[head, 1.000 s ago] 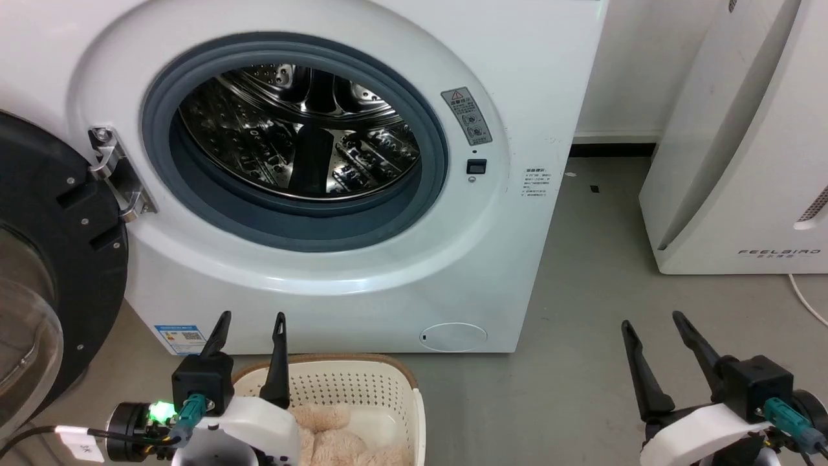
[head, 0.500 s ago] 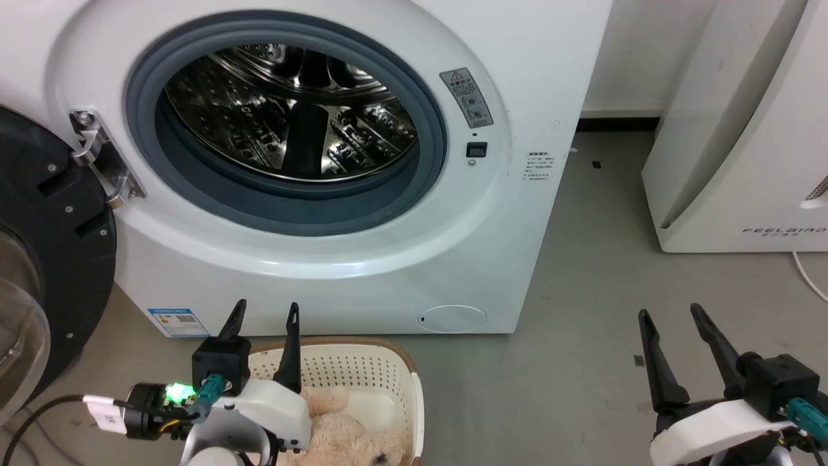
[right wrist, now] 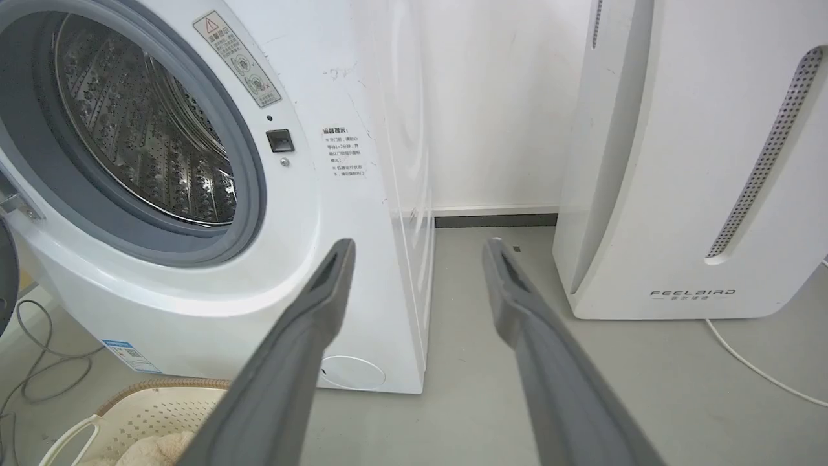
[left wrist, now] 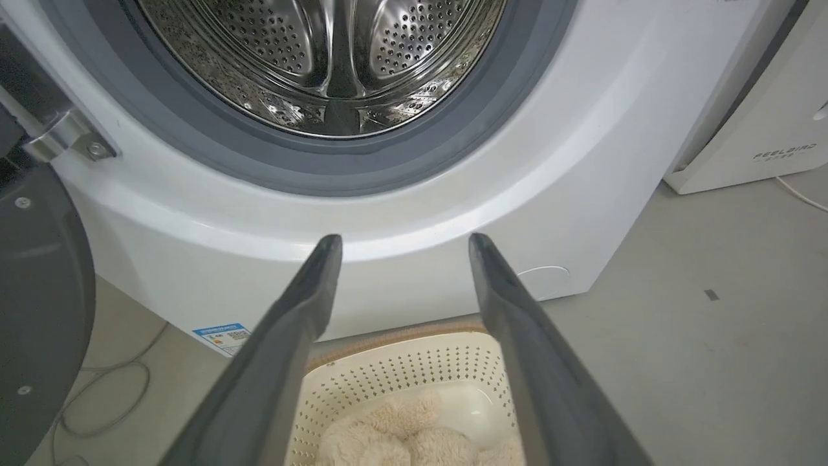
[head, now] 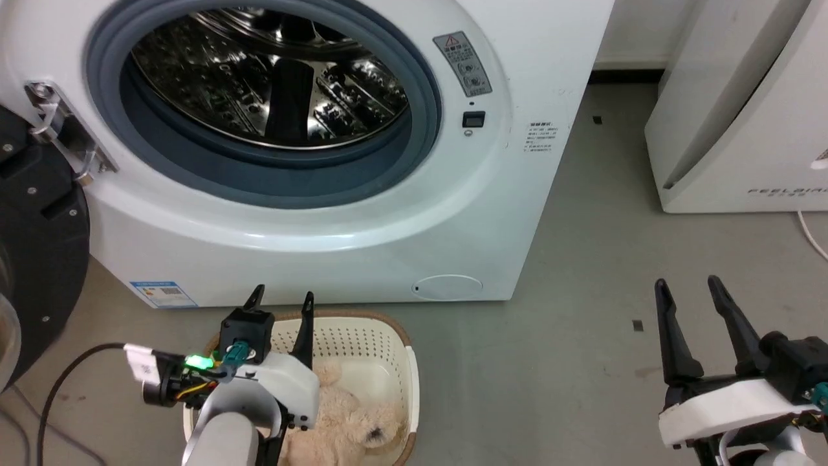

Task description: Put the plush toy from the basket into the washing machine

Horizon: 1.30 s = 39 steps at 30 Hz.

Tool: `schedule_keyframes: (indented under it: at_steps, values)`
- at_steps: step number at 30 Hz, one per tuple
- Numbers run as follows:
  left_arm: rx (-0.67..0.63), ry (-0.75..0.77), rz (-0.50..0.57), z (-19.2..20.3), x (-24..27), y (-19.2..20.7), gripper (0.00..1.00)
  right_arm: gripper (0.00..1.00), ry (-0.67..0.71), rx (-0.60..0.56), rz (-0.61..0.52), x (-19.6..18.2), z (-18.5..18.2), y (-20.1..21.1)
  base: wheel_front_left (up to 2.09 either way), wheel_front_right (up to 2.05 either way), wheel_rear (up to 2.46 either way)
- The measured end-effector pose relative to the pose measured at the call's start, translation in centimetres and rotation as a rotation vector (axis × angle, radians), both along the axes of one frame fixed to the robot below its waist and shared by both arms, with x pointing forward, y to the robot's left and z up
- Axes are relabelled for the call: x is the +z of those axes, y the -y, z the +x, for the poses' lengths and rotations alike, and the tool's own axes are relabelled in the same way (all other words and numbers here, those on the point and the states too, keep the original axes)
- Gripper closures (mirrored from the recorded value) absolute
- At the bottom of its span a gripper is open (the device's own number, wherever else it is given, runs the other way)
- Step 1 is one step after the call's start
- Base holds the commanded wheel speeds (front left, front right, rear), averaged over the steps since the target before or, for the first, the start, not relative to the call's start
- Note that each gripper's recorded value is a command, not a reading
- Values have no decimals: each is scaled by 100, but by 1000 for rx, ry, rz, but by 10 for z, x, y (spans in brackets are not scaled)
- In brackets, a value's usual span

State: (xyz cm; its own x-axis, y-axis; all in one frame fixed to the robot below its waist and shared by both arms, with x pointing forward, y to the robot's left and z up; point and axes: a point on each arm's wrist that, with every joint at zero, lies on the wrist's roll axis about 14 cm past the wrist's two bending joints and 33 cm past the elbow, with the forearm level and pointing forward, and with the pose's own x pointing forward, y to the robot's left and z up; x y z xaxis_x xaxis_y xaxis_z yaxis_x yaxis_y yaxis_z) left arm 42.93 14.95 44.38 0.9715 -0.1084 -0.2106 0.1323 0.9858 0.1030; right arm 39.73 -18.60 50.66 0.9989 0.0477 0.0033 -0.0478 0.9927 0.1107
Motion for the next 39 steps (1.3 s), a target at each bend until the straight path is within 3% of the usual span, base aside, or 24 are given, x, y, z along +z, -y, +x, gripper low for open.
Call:
schedule_keyframes:
  at_steps: [17, 39]
  values:
    - [-127, -242, 92, 22, -76, 18, 0, 0, -2, -39, 54, -14, 27, 12, 0, 0, 0]
    - [-288, -680, 437, 17, -205, -14, 0, 0, -46, -108, 119, -60, 64, 32, 0, 0, 0]
